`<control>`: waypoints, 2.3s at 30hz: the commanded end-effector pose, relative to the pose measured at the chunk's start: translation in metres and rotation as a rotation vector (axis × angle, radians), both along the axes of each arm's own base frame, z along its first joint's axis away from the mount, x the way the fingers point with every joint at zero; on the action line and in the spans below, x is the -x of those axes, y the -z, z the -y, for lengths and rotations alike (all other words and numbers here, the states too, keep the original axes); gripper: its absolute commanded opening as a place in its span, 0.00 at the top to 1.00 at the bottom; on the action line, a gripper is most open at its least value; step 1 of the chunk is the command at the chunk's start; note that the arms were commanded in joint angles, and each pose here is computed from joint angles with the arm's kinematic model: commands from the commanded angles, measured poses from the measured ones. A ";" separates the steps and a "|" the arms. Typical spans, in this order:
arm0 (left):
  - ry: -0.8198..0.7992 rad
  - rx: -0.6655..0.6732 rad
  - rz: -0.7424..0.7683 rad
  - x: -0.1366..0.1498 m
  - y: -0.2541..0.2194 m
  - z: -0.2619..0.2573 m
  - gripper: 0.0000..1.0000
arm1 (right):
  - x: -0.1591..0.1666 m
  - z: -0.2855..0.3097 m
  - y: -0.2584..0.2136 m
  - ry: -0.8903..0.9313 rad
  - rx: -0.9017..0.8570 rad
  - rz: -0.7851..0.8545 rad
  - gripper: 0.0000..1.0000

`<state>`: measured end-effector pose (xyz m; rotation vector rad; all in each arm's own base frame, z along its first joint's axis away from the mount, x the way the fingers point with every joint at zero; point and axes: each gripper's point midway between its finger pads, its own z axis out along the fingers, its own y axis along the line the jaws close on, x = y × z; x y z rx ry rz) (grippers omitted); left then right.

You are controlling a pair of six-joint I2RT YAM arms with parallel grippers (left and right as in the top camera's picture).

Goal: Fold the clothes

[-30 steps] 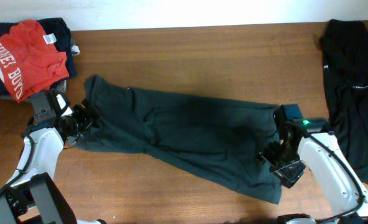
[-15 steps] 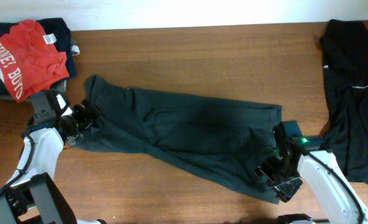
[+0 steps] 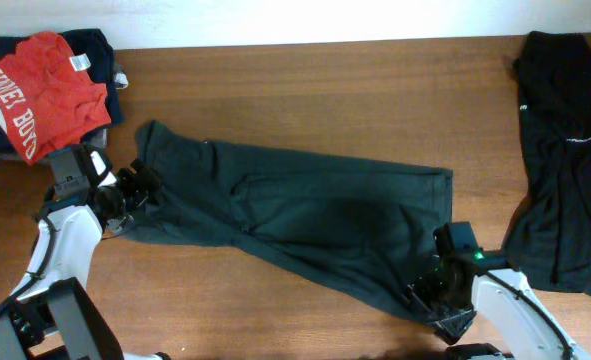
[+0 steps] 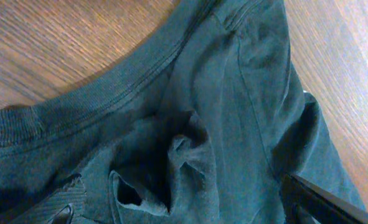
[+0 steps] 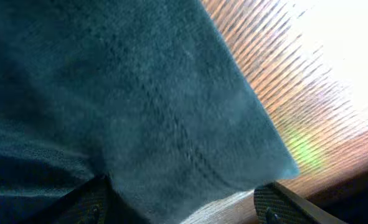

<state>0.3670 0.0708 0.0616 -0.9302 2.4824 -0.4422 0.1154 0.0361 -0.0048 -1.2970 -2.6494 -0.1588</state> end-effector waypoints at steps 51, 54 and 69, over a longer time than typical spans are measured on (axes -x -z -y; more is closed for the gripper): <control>0.008 -0.025 0.067 -0.019 -0.025 -0.005 0.77 | -0.018 0.006 -0.010 0.017 0.037 0.022 0.41; 0.008 -0.025 0.067 -0.019 -0.025 -0.005 0.77 | -0.015 0.006 -0.003 0.041 0.040 0.019 0.41; 0.008 -0.025 0.068 -0.020 -0.025 -0.005 0.87 | -0.015 0.008 0.007 0.071 0.053 0.034 0.89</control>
